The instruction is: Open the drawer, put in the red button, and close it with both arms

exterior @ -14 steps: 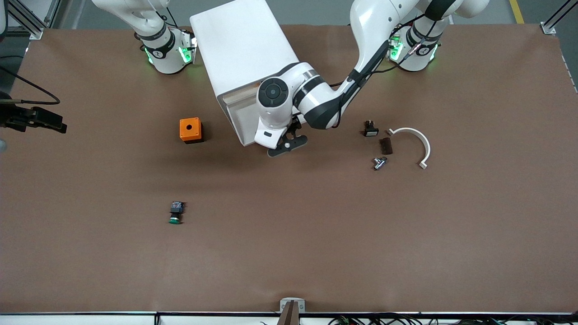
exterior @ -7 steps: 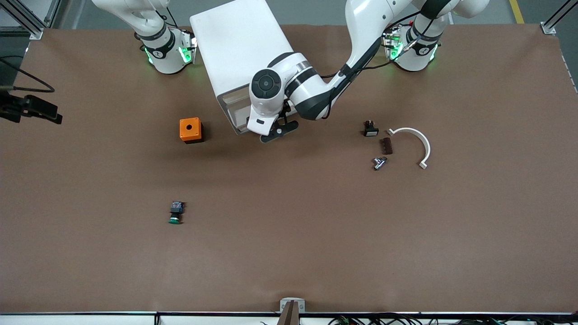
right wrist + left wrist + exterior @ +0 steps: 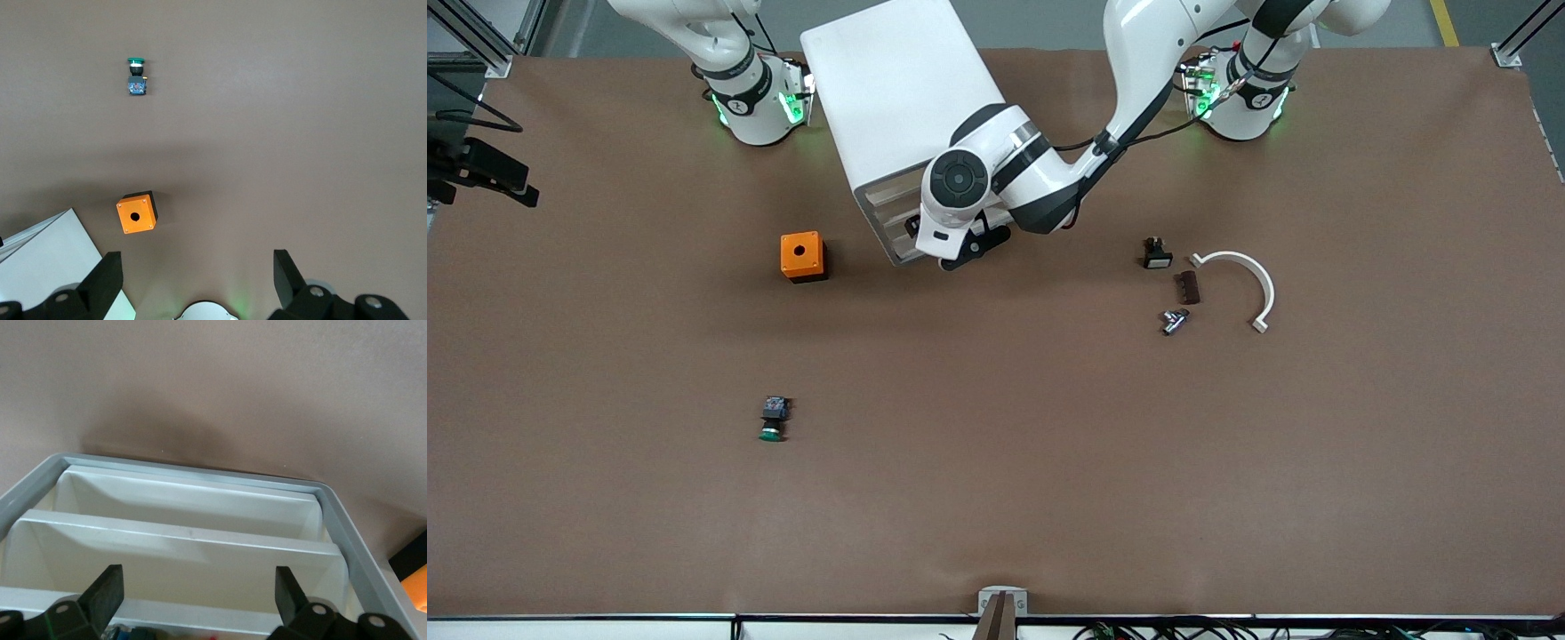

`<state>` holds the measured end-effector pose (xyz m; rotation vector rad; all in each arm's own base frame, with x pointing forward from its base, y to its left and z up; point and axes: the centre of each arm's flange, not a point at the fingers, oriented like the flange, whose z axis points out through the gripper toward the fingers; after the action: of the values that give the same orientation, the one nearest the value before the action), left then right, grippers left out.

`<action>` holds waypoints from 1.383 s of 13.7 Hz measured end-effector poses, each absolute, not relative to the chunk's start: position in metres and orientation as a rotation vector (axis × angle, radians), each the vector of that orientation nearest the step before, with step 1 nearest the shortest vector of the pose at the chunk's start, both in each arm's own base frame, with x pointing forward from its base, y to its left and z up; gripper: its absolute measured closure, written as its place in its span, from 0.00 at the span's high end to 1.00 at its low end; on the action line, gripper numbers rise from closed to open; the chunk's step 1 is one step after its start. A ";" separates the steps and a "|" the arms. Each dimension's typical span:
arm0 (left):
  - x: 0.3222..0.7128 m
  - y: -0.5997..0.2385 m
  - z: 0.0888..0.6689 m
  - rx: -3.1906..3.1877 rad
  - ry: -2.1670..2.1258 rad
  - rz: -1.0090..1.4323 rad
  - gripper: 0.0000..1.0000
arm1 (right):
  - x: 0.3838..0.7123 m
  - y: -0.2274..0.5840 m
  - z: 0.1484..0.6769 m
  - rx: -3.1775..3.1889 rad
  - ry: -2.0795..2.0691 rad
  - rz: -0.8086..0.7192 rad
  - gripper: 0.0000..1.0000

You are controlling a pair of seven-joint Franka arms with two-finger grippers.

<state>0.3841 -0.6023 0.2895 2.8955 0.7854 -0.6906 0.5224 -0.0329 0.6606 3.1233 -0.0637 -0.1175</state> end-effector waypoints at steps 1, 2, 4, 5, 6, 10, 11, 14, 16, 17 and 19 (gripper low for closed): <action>0.385 -0.602 0.289 2.884 0.795 -0.702 1.00 | 0.521 -0.032 0.661 3.126 -0.063 -0.108 1.00; 0.386 -0.602 0.290 2.869 0.807 -0.709 1.00 | 0.520 -0.031 0.664 3.135 -0.060 -0.098 1.00; 0.391 -0.601 0.290 2.840 0.828 -0.717 1.00 | 0.516 -0.029 0.671 3.153 -0.056 -0.068 1.00; 0.393 -0.601 0.290 2.828 0.836 -0.713 1.00 | 0.514 -0.028 0.675 3.159 -0.055 -0.057 1.00; 0.396 -0.600 0.291 2.811 0.849 -0.717 1.00 | 0.512 -0.028 0.677 3.165 -0.054 -0.051 1.00; 0.431 -0.579 0.295 2.743 0.928 -0.711 1.00 | 0.512 -0.027 0.673 3.172 -0.051 -0.060 1.00; 0.448 -0.568 0.299 2.724 0.940 -0.696 1.00 | 0.512 -0.027 0.671 3.172 -0.047 -0.058 1.00; 0.506 -0.528 0.336 2.640 0.977 -0.608 1.00 | 0.509 -0.028 0.669 3.174 -0.018 -0.036 1.00; 0.547 -0.482 0.384 2.594 1.005 -0.513 1.00 | 0.505 -0.028 0.671 3.175 -0.010 -0.027 1.00; 0.561 -0.457 0.409 2.616 0.978 -0.465 1.00 | 0.504 -0.028 0.671 3.175 -0.009 -0.022 1.00; 0.568 -0.414 0.454 2.735 0.869 -0.385 1.00 | 0.503 -0.029 0.671 3.175 -0.005 -0.018 1.00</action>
<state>0.5676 -0.4137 0.4537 2.7346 0.8690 -0.3847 0.5033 -0.0286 0.6713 3.1754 -0.0054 -0.0178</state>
